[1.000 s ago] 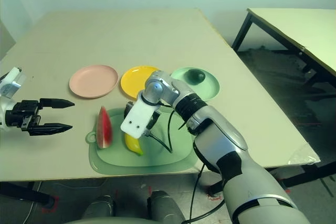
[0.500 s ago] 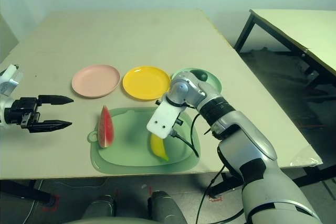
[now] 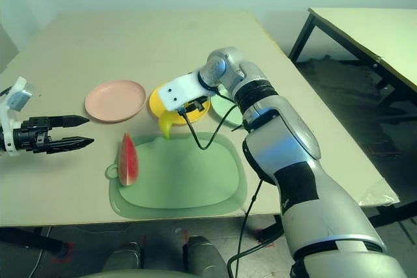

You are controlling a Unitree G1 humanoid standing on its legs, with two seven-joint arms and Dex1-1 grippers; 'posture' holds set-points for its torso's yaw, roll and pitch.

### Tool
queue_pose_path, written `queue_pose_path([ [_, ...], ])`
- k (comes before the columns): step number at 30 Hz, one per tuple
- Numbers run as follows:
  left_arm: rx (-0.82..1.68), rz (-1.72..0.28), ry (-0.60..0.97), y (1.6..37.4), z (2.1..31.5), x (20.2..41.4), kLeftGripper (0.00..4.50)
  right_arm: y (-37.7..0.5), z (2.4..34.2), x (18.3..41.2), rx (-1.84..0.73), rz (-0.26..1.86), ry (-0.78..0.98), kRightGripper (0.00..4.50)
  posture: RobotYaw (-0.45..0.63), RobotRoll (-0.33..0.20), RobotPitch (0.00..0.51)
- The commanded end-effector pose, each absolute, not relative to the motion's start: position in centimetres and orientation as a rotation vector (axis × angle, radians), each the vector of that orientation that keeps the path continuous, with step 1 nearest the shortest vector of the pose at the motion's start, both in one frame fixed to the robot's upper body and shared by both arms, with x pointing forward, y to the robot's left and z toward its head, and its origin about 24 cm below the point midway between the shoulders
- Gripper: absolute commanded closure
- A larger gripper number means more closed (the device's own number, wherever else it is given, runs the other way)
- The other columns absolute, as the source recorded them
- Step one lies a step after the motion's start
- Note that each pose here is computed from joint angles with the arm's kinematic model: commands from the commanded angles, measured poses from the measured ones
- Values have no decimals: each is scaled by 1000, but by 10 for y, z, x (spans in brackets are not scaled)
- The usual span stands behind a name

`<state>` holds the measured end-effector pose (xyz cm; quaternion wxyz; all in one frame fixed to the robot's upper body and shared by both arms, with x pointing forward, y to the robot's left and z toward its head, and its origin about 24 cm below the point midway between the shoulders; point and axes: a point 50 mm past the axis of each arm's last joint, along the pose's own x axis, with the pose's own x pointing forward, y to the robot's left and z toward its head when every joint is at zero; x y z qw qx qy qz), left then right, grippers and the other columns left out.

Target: Place the fruits into color-matched plates.

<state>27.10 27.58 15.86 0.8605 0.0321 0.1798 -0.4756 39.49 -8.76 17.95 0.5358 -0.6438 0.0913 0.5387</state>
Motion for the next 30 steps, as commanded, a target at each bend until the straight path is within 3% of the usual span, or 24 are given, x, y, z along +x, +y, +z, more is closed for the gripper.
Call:
queue_pose_path([
  [1,91,-960,389,280,161,270,0,-85,181,401,-1486,1167,216,2927,-41,0,56],
  [13,113,-973,400,279,159,264,0,-93,160,407,-1450,1007,295,2927,-27,0,64],
  [14,114,-974,399,279,160,264,0,-93,158,407,-1444,1011,298,2191,-30,0,64],
  [20,120,-981,395,278,160,265,0,-98,156,407,-1452,1009,293,134,-38,0,66],
  [25,148,-997,390,277,158,268,0,-100,167,408,-1422,1003,246,24,-46,0,68],
  [30,186,-1010,371,278,157,270,0,-107,194,409,-1133,1008,154,24,-47,0,72],
])
